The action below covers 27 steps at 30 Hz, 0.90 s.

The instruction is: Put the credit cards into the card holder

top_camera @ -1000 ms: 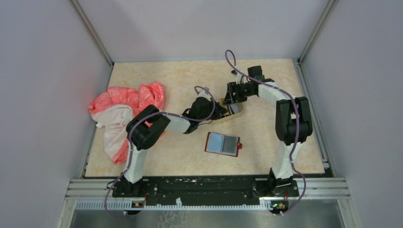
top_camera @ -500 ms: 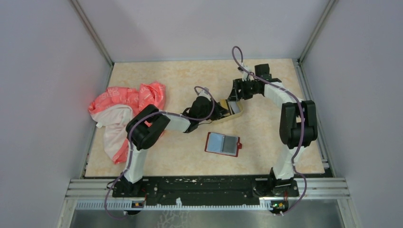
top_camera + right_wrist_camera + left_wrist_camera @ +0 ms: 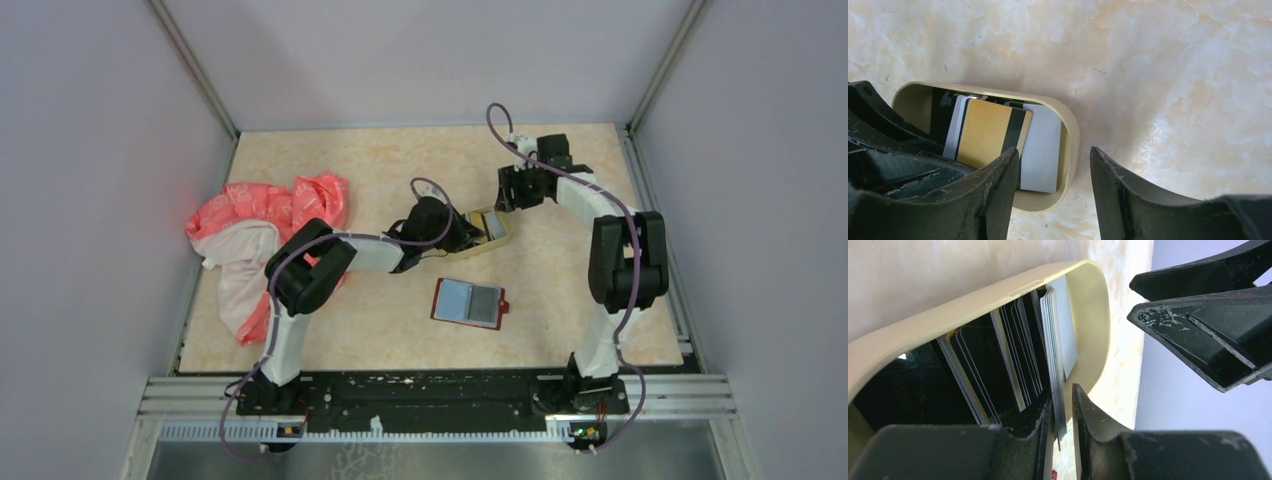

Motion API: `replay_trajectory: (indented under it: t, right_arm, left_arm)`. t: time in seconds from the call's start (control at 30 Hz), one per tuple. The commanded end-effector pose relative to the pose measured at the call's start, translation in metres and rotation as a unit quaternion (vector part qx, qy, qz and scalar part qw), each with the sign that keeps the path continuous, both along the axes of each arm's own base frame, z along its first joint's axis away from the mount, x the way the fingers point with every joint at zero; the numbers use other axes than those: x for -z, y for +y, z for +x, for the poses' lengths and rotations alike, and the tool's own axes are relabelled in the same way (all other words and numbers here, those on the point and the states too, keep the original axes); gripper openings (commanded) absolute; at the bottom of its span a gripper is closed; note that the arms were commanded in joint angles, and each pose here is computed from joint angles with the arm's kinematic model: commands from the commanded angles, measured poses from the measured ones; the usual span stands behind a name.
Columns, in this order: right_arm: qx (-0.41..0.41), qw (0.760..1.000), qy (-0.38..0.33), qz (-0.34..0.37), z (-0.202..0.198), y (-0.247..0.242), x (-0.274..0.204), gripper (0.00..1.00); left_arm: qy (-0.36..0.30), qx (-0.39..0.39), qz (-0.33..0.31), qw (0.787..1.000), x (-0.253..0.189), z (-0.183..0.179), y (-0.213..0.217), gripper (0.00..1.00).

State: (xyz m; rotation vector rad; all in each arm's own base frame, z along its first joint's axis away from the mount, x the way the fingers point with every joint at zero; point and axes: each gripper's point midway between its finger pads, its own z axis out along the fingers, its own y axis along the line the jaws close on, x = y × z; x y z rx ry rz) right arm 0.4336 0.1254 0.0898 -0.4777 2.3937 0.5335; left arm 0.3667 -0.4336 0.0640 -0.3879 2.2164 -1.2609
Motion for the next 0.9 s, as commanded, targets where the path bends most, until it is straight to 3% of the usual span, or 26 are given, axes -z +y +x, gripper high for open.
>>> replay_trajectory:
  t: [0.0,0.5,0.87]
  right_arm:
    - [0.0,1.0,-0.002,-0.018,0.006,-0.007,0.007,0.52]
    - [-0.018,1.0,0.019,0.01,-0.001,0.005,0.009,0.46]
    - [-0.02,1.0,0.016,0.015,-0.001,0.006,0.005,0.46]
  left_arm:
    - [0.001,0.004,-0.026,1.0,-0.021,0.005,-0.009,0.24]
    - [0.005,0.01,-0.019,1.0,-0.013,0.013,-0.012,0.32]
    - [0.002,-0.007,0.011,1.0,-0.009,0.012,0.003,0.1]
